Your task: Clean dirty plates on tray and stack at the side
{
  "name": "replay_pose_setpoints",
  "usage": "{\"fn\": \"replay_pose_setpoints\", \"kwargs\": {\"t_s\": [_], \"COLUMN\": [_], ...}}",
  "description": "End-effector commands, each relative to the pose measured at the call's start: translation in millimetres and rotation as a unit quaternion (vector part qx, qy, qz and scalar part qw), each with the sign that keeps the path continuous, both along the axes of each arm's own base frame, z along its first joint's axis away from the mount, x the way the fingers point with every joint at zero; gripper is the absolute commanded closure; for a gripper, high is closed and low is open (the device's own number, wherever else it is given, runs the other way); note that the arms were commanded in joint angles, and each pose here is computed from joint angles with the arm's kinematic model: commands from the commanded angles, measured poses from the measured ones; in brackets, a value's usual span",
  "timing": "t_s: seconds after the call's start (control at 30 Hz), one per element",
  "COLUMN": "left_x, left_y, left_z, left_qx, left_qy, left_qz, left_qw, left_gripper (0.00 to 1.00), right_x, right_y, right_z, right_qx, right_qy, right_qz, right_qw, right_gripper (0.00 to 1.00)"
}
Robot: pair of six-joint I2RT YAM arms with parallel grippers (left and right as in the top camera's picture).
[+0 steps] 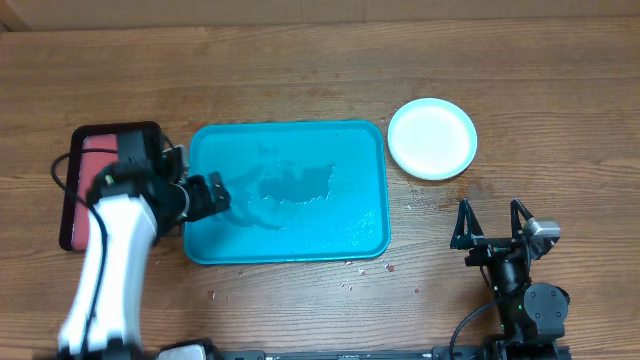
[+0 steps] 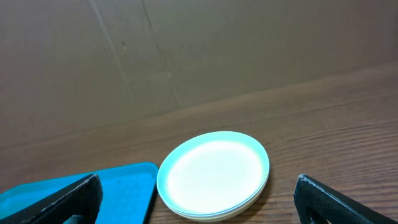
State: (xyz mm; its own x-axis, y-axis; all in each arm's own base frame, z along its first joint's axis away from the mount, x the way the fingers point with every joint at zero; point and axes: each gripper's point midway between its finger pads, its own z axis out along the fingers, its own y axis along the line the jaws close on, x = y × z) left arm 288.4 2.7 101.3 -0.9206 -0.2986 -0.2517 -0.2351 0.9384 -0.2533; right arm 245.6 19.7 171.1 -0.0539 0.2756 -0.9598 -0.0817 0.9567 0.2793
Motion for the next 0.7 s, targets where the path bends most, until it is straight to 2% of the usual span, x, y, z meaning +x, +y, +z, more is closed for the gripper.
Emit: {"fn": "replay_pose_setpoints", "kwargs": {"t_s": [0.0,0.17,0.37,0.5,0.67], "left_x": [-7,-26,-36,-37,-40], "left_y": [-32,-59,-58,-57,-47], "left_z": [27,44,52,62,68], "left_qx": [0.028,0.050,0.064,0.073,0.094], "left_qy": [-0.141,-0.288,-0.380,-0.449,-0.497], "left_qz": [-0.111,-0.163,-0.155,-0.144,-0.119], "left_qw": [0.983,0.942,0.910,0.879,0.855], "left_gripper": [0.00,0.00,0.00,0.00,0.00], "right_x": [0,0,0,0,0], "right_y": [-3,-3,-3,-3,-3], "right_z": [-1,-1,-1,-1,-1], "right_qx": [-0.002,-0.002,-0.002,-0.002,-0.002], "right_qy": [-0.003,-0.003,-0.003,-0.003,-0.003], "right_qz": [-0.007,-0.007,-0.007,-0.007,-0.007], "right_qw": [1.000,1.000,1.000,1.000,1.000], "right_gripper": [0.00,0.00,0.00,0.00,0.00]}}
